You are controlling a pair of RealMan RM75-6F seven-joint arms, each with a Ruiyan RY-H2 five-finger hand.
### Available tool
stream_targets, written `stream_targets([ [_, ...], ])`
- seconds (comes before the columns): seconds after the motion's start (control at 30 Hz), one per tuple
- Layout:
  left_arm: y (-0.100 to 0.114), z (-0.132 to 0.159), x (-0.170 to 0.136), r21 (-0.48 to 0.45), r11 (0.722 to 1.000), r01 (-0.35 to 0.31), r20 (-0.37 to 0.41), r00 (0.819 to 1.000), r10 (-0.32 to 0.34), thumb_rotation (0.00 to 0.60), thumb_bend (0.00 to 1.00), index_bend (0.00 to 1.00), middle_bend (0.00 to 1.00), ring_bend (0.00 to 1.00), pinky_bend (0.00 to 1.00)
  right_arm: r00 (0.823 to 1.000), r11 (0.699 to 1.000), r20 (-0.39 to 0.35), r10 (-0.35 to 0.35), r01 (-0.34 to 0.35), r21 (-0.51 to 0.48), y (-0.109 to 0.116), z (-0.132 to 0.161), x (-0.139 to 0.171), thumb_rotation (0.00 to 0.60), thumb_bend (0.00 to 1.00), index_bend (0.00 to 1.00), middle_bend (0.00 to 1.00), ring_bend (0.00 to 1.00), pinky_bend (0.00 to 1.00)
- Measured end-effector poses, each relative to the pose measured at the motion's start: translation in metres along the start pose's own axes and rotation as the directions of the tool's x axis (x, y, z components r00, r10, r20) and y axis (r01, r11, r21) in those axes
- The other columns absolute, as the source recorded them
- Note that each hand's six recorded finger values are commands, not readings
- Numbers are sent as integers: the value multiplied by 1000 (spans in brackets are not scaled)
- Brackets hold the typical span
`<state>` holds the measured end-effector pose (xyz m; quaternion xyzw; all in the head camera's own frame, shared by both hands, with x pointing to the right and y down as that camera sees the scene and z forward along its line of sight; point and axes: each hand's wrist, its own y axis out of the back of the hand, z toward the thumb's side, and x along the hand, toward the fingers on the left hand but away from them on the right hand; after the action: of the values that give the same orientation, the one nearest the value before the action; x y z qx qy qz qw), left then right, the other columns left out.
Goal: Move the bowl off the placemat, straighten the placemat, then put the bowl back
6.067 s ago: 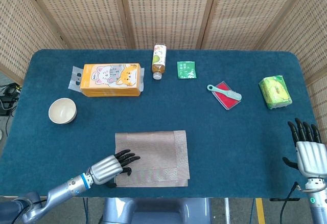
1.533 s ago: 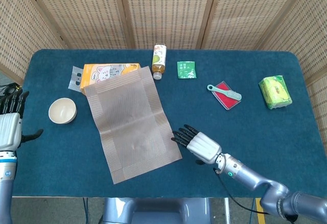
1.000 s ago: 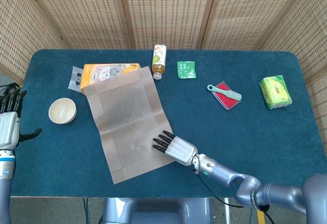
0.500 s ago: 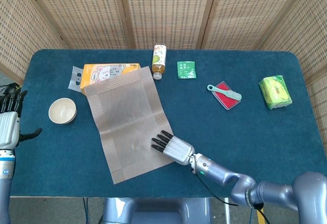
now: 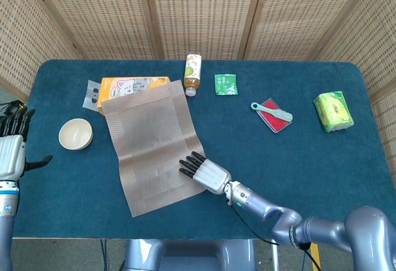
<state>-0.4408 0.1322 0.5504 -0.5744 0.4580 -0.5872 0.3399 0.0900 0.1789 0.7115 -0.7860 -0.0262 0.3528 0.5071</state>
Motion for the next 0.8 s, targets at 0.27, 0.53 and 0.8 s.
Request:
stream_targets([
  [0.27, -1, 1, 0, 1, 1000, 7, 7, 1000, -7, 600, 0, 0, 0, 0, 0, 1000, 1000, -3, 8, -8, 3, -2, -2, 2, 600, 511, 218, 0, 0, 0],
  [0.53, -2, 3, -2, 3, 1000, 11, 18, 1000, -11, 600, 0, 0, 0, 0, 0, 1000, 1000, -6, 14, -14, 15, -6, -6, 6, 600, 527, 440, 0, 0, 0],
  [0.8, -3, 5, -3, 4, 1000, 14, 25, 1000, -14, 600, 0, 0, 0, 0, 0, 1000, 1000, -4, 8, -8, 9, -7, -9, 7, 600, 623, 555, 0, 0, 0],
])
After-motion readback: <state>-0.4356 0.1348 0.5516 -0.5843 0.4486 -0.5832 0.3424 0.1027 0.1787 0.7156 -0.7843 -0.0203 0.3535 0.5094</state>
